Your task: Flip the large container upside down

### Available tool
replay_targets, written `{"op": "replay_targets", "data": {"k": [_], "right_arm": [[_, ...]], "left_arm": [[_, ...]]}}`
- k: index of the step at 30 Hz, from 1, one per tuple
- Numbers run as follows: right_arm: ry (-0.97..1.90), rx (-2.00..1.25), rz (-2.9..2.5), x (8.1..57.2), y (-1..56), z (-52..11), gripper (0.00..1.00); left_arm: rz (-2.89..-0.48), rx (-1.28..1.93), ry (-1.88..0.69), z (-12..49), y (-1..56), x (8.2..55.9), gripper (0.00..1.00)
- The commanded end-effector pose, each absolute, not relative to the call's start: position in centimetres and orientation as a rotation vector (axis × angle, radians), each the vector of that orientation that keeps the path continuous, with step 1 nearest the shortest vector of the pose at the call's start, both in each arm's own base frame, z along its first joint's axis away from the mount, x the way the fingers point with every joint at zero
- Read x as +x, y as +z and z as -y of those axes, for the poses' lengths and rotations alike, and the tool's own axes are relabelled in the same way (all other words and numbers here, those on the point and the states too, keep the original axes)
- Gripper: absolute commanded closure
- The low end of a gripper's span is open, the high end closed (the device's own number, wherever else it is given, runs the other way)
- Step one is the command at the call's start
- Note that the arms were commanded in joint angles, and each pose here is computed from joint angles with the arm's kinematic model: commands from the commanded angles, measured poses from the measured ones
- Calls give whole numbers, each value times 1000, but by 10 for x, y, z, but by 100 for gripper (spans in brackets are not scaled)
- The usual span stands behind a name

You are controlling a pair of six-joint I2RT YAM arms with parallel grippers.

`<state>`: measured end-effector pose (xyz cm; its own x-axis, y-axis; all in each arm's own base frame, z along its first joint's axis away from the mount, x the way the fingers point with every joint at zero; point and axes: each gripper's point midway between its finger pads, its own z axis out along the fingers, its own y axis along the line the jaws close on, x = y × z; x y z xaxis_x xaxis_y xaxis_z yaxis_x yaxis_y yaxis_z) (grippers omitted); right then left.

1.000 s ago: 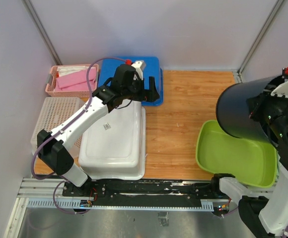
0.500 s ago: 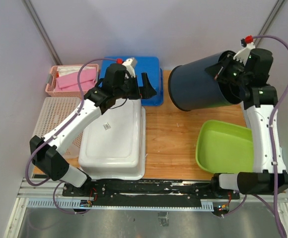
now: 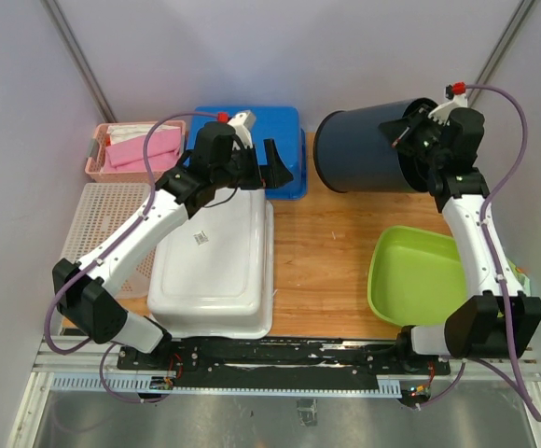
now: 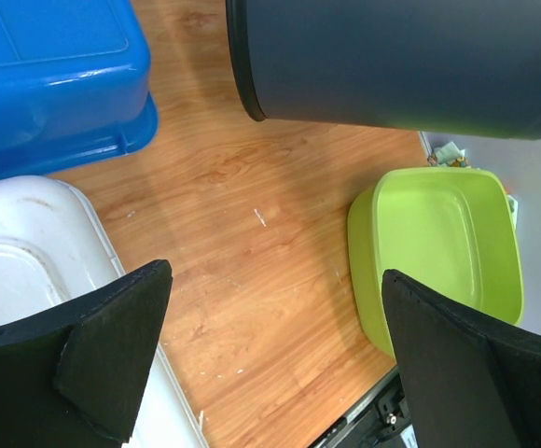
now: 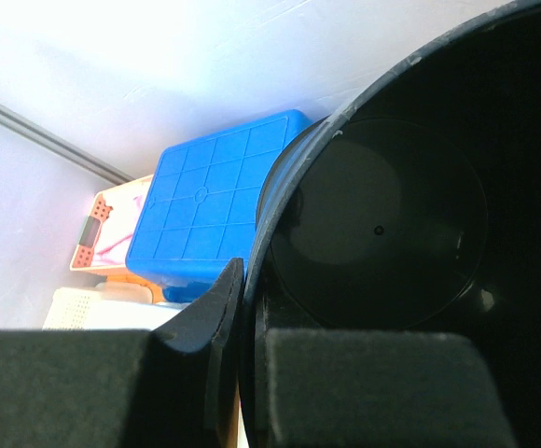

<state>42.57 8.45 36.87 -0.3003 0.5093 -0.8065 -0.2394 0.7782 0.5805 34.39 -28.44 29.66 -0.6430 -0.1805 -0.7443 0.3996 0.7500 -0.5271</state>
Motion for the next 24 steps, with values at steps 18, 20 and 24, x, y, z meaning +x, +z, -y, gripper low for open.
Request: {"op": "replay_targets", "data": {"k": [18,20,24], "right_arm": [[890,182,-1388,446,410,-68,99],[917,193,-1386,446,405,-65,99],[987,213,-1404,448,389,-57,99]], "left_arm": [[-2099,259,-917,287,295,328,1],[-2098,263,-925,288,296,327,1],[-2101,268,-929,288,293,325,1]]}}
